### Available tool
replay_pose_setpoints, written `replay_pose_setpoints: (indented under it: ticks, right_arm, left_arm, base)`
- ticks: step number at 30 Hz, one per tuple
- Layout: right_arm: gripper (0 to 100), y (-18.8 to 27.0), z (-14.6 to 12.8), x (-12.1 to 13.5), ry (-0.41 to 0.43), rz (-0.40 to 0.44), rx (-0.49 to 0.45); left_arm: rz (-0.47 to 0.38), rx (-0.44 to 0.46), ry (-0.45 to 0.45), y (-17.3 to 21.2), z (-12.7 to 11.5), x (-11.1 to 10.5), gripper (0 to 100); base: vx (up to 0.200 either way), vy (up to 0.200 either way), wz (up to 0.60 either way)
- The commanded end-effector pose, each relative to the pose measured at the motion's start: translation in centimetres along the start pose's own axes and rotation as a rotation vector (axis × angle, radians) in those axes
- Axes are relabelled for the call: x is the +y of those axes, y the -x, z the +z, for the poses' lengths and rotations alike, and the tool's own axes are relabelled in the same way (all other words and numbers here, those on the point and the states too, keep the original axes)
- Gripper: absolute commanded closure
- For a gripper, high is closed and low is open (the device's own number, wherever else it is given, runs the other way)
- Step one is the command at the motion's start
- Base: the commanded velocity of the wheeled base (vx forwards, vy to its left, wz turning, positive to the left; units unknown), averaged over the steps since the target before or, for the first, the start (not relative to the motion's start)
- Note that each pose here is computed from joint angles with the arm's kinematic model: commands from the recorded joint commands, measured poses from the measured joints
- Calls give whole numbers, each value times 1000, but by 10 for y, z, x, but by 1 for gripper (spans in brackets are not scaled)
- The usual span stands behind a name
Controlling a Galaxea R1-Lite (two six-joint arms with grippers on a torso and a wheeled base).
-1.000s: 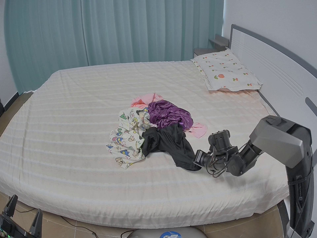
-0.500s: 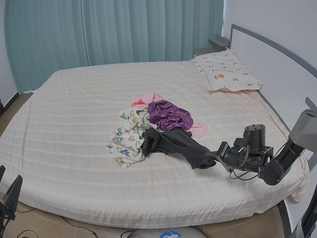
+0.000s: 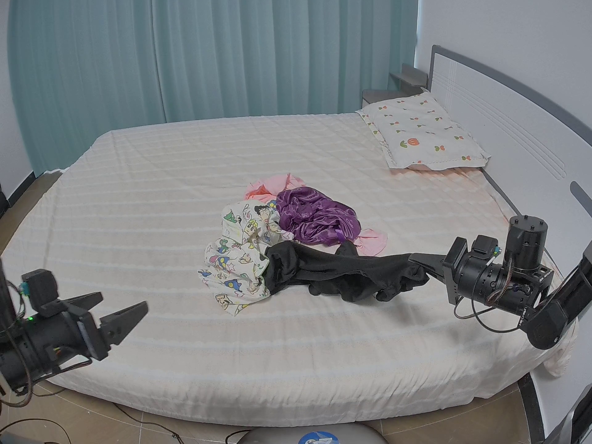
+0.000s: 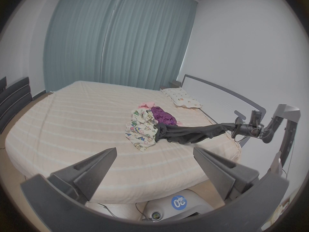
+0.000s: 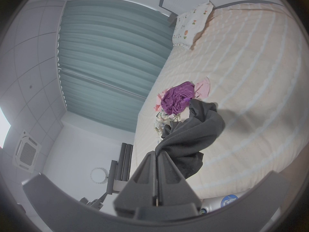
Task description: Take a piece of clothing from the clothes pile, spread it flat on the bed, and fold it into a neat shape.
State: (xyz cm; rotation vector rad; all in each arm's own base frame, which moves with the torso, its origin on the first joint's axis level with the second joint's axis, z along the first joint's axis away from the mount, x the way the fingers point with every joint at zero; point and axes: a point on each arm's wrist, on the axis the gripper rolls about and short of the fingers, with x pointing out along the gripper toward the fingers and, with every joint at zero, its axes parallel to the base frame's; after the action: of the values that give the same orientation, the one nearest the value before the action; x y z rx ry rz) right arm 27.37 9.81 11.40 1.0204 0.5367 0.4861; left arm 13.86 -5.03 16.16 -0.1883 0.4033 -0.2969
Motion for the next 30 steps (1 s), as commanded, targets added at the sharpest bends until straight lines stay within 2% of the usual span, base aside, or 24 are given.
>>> replay_pose_setpoints:
  ticks: [1,6,11,15,19,22,30]
  right_arm:
    - [100,24,-7,66,103,284,17]
    - [100,22,-28,80,141,341,89]
    - [100,31,-37,97,168,409,110]
    - [100,29,-39,95,167,404,116]
    - [100,25,-41,89,161,380,128]
    - [100,26,-42,89,161,380,128]
    - [100,29,-39,91,163,386,114]
  left_arm:
    - [11,273,-16,-149,-83,-70,0]
    - [18,254,-48,-174,-92,-92,0]
    - [8,235,-68,-184,-96,-106,0]
    - [-7,207,-68,-193,-89,-112,0]
    - [3,169,-61,-214,-81,-113,0]
    - [13,154,-93,-229,-80,-112,0]
    - [50,109,-88,-260,-71,-102,0]
  base:
    - [0,0,0]
    - [0,0,0]
    - [0,0,0]
    - [0,0,0]
    - [0,0,0]
    - [0,0,0]
    - [0,0,0]
